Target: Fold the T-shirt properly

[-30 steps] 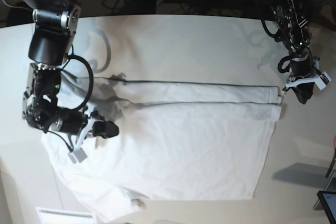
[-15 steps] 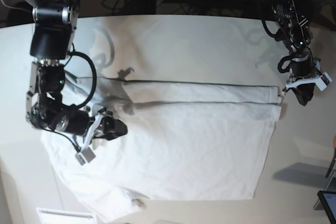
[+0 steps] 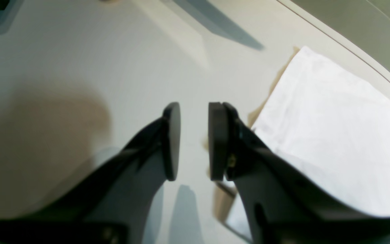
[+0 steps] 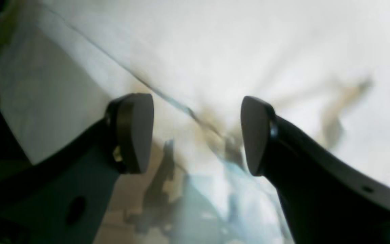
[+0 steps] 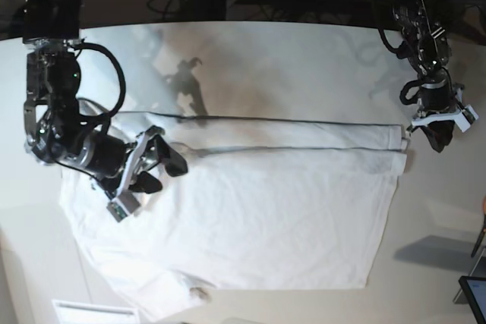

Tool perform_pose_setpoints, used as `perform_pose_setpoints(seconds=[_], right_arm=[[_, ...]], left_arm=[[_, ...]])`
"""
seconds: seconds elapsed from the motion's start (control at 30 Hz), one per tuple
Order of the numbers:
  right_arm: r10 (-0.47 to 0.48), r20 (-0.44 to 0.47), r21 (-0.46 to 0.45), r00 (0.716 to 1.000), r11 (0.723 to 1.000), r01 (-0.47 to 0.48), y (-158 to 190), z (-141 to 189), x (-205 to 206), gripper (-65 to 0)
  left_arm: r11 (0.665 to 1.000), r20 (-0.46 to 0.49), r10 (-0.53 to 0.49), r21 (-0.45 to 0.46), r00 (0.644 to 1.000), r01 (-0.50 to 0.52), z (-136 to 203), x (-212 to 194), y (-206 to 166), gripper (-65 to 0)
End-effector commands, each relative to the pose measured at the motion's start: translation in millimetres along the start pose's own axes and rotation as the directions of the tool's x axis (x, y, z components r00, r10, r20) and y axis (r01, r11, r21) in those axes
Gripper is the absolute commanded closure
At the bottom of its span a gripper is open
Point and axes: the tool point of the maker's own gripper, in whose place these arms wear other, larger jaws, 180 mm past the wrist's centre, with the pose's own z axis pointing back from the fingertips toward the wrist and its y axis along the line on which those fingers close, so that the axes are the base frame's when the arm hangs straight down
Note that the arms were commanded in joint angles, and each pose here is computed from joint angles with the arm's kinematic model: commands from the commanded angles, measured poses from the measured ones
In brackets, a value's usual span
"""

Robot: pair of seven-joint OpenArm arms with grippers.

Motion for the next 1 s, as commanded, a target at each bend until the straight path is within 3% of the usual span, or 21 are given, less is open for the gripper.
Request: perform_pose_setpoints(seconds=[0.0, 0.1, 0.33, 0.57, 0.7, 0.97], right_arm=[[0.01, -0.026, -0.049, 1.0, 0.999, -0.011, -7, 2, -5, -38.9], [0.017, -0.048, -0.079, 0.999, 0.997, -0.021, -5, -1, -12, -39.3], [0.043, -0.072, -0.138, 0.996, 0.989, -0.053, -16, -5, -19, -38.9], [0.109, -0.16, -0.269, 0.981, 0.951, -0.15, -38, -4, -31, -38.9], [0.156, -0.209, -0.274, 0.965, 0.938, -0.211, -35, -9, -37, -38.9], [0.137, -0.193, -0.257, 0.972, 0.949, -0.185, -31, -17, -39, -38.6]], left_arm=[[0.999, 0.063, -0.043, -0.012, 0.997, 0.044, -3, 21, -4, -14.6], [0.991, 0.058, -0.131, -0.007, 0.99, 0.132, -2, 16, -6, -14.6], [0.992, 0.054, -0.127, 0.002, 0.99, 0.127, 0, 12, -6, -14.8], [0.992, 0.055, -0.127, 0.0, 0.99, 0.127, 0, 13, -6, -14.8], [0.992, 0.056, -0.126, -0.001, 0.99, 0.127, 0, 13, -7, -14.8], [0.992, 0.056, -0.123, -0.002, 0.991, 0.123, 0, 13, -8, -14.8]])
